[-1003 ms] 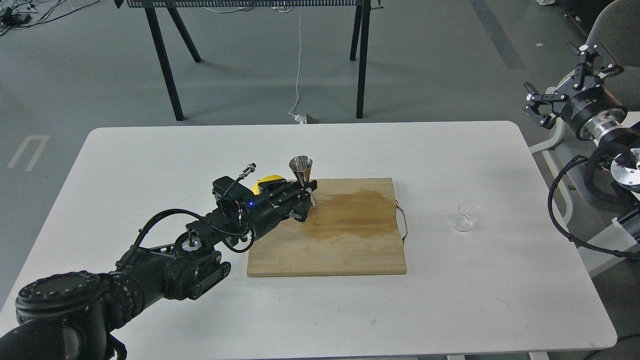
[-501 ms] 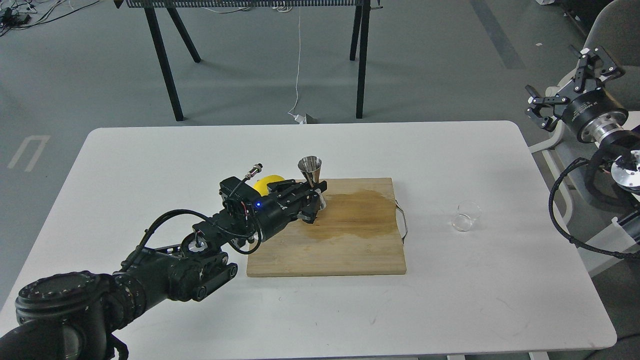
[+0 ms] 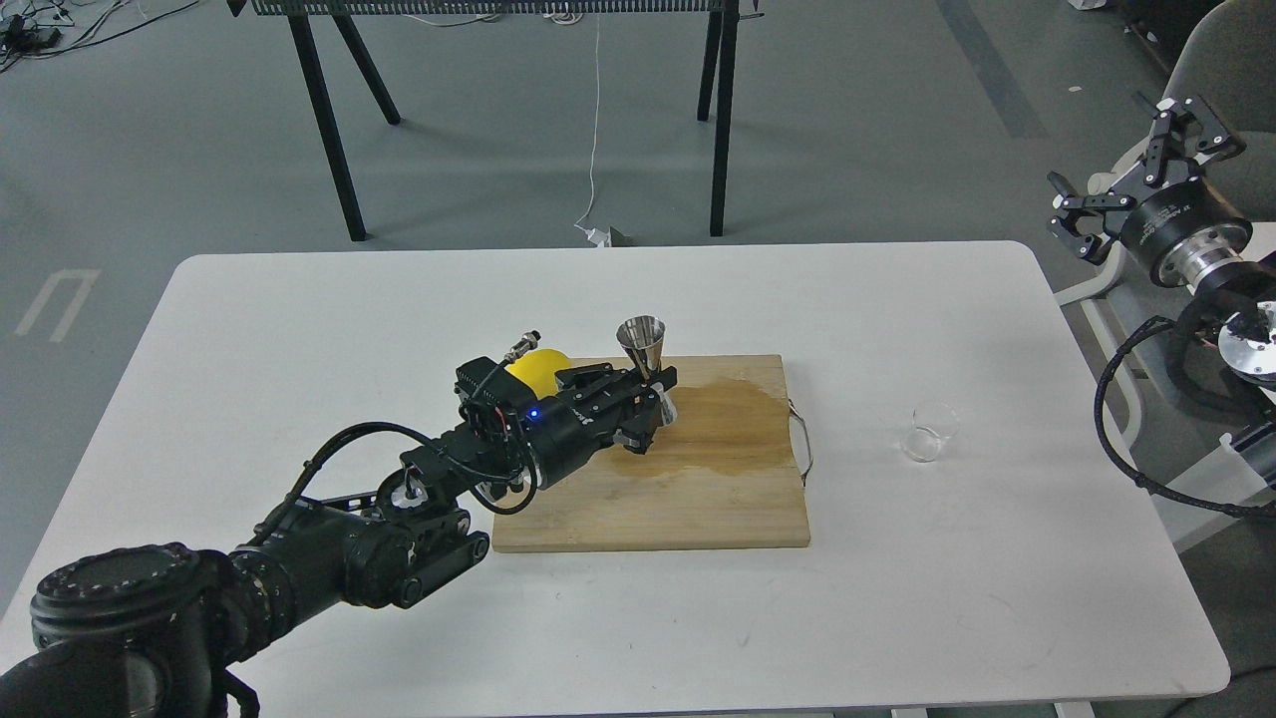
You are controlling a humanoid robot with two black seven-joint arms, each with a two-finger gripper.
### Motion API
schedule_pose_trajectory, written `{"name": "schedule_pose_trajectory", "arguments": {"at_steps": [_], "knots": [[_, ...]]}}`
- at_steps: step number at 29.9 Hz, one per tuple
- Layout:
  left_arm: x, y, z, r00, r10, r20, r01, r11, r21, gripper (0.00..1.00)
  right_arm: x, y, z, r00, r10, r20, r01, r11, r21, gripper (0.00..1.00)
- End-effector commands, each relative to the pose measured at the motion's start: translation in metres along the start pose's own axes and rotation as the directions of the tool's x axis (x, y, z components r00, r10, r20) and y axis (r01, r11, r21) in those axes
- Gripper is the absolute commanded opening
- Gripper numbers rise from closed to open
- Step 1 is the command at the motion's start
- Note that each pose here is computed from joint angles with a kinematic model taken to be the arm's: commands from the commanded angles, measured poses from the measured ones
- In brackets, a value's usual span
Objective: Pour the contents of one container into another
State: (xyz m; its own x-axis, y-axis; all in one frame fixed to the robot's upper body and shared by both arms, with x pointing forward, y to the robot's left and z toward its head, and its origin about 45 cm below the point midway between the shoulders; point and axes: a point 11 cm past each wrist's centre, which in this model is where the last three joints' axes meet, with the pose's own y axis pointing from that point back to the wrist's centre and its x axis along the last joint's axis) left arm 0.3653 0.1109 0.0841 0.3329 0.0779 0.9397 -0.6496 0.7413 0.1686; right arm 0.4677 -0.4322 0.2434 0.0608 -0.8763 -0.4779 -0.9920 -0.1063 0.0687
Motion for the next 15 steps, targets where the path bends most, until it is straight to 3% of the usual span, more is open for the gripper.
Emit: {"name": "schedule_pose_trajectory", "arguments": {"at_steps": [1,15], "knots": [[-0.001,0.001,-0.002,1.000,-0.002,0.001,0.002,1.000,0.007,0.16,0.000,0.000,0.001,1.000,-0.001,-0.001,0.001,1.000,-0.001,0.99],[-0.030,0.014,0.004,0.998,-0.070,-0.004,0.070,0.998,-0.003,0.16,0.000,0.000,0.000,1.000,0.000,0.000,0.000,1.000,0.000,0.99]]}}
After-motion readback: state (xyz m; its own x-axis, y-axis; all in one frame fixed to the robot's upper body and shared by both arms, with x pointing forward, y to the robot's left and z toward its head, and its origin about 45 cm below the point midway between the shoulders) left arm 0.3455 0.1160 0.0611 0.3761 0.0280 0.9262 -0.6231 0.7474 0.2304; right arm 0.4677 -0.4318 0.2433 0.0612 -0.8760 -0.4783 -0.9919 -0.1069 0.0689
